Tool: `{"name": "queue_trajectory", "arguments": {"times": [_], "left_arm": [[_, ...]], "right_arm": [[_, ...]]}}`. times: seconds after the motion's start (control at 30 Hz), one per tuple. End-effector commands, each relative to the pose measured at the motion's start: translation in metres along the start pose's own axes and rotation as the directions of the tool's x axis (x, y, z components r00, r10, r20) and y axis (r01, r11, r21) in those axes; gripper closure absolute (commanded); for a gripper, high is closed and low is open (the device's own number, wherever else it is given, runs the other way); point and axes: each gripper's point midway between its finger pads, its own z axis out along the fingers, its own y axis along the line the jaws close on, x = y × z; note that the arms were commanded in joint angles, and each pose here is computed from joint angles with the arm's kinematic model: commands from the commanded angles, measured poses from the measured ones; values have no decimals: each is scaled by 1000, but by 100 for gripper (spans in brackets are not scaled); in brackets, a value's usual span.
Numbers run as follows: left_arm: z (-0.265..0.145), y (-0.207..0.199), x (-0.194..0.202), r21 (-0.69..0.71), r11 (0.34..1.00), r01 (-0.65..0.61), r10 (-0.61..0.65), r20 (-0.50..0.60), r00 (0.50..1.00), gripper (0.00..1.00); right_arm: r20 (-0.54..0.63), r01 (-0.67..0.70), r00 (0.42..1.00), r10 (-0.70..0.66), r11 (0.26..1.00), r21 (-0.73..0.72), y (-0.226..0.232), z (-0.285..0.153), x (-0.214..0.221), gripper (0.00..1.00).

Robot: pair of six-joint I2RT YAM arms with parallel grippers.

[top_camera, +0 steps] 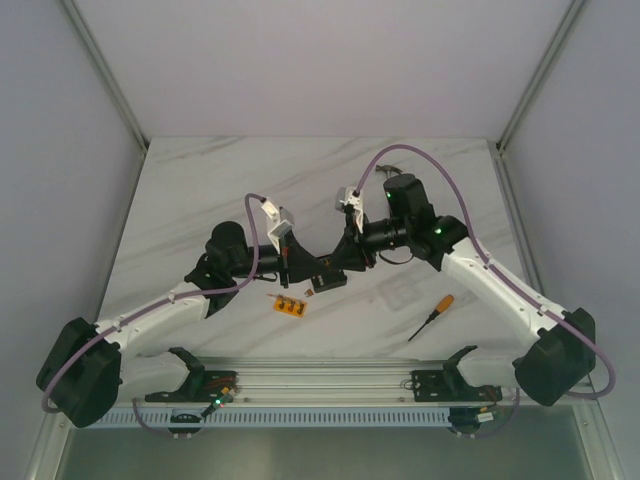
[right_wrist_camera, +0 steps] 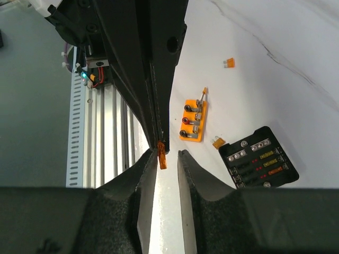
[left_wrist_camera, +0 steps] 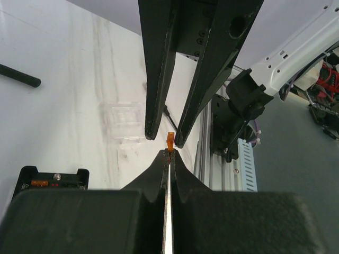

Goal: Snap on the fuse box
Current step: Pick up the fuse from the center of the board, then install the fuse at the fuse box base.

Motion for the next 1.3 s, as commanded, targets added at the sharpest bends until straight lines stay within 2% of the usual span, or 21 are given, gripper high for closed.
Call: {"name": "queue_trajectory", "arguments": {"times": [0.0,0.3,0.37,0.47,0.57,0.67,0.8,0.97,1.07,1.27], "left_arm": [[1,-12,-21,53,997,-61,58,48,997,100],[0,-6,-12,29,999,-31,30,38,999,99],[-1,0,-8,-9,1000,1,0,43,999,88],[-5,23,0,-150,985,90,-81,62,995,77],[-18,63,12,-375,896,237,-197,142,970,66],[-30,83,29,-468,805,364,-298,211,931,53],[-41,101,52,-558,698,449,-377,246,893,46],[-43,117,73,-602,601,526,-464,274,843,44],[-42,128,88,-621,542,567,-525,276,805,50],[-28,137,107,-582,507,635,-619,267,739,55]], "right_arm": [[29,48,998,-47,998,-35,6,-3,-17,73],[25,53,998,-53,998,-17,3,-4,-16,100],[18,47,999,-47,999,10,-1,-4,-15,100],[-13,0,1000,2,994,109,-17,-3,-8,100],[-52,-56,996,70,971,231,-34,3,5,100],[-71,-122,985,156,928,353,-50,10,19,100],[-75,-197,958,275,830,521,-72,17,42,100],[-70,-234,930,361,728,644,-83,31,65,100],[-70,-240,916,394,680,693,-87,41,77,100],[-58,-238,894,444,581,779,-100,56,103,100]]}}
